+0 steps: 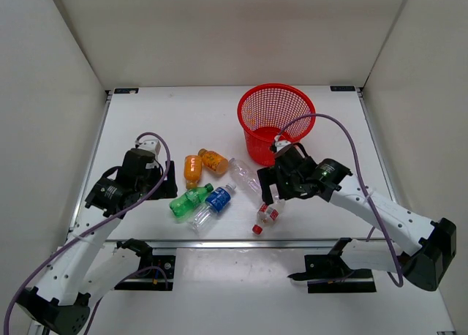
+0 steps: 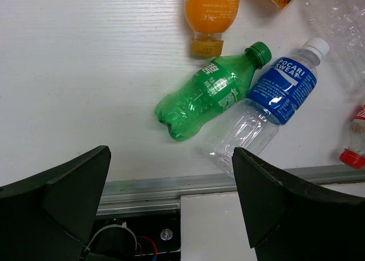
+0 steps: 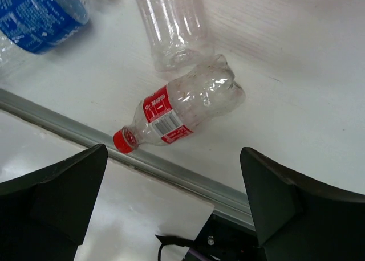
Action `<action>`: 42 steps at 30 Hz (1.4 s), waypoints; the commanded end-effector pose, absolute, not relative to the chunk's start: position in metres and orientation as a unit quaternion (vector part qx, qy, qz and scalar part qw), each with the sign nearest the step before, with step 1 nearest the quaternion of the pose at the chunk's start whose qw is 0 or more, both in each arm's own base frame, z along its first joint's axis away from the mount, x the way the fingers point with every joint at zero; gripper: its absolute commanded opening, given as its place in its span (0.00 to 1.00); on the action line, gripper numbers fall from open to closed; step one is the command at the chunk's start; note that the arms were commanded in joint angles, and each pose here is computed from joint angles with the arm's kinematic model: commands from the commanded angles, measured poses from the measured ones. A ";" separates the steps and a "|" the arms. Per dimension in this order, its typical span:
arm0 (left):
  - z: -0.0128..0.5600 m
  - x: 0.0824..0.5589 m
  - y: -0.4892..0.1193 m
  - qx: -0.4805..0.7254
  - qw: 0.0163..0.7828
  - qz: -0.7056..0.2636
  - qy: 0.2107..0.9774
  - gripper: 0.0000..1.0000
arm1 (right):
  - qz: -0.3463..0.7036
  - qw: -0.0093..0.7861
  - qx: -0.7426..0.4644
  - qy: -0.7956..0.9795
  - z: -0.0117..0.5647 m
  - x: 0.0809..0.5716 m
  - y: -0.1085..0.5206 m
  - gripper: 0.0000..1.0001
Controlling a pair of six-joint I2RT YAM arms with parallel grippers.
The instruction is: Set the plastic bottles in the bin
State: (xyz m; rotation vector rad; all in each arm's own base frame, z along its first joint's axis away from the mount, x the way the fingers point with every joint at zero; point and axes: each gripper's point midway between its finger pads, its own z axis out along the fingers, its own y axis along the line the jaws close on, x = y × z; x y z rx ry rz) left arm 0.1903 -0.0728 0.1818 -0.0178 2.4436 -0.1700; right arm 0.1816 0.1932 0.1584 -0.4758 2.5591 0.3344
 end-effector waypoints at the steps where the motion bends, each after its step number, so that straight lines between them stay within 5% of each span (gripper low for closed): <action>1: 0.189 0.195 -0.072 -0.008 0.353 -0.065 0.933 0.99 | 0.159 0.286 -0.139 0.935 0.166 0.194 0.199 0.99; 14: 0.190 0.212 -0.062 -0.014 0.363 -0.032 0.931 0.98 | 0.130 0.276 -0.029 0.952 0.110 0.189 0.195 0.99; 16: 0.190 0.217 -0.058 -0.021 0.365 -0.023 0.931 0.99 | 0.120 0.277 -0.005 0.953 0.100 0.188 0.194 0.92; 28: 0.198 0.252 -0.044 -0.062 0.374 -0.007 0.925 0.98 | 0.102 0.256 0.042 0.960 0.052 0.186 0.212 0.88; 34: 0.201 0.267 -0.056 -0.063 0.361 -0.048 0.929 0.98 | 0.087 0.259 0.090 0.958 0.043 0.187 0.189 0.64; 35: 0.197 0.267 -0.059 -0.058 0.352 -0.055 0.932 0.99 | 0.085 0.256 0.103 0.957 0.040 0.186 0.182 0.47; 42: 0.201 0.274 -0.092 -0.009 0.334 -0.148 0.931 0.99 | 0.083 0.282 0.154 0.943 0.047 0.191 0.120 0.13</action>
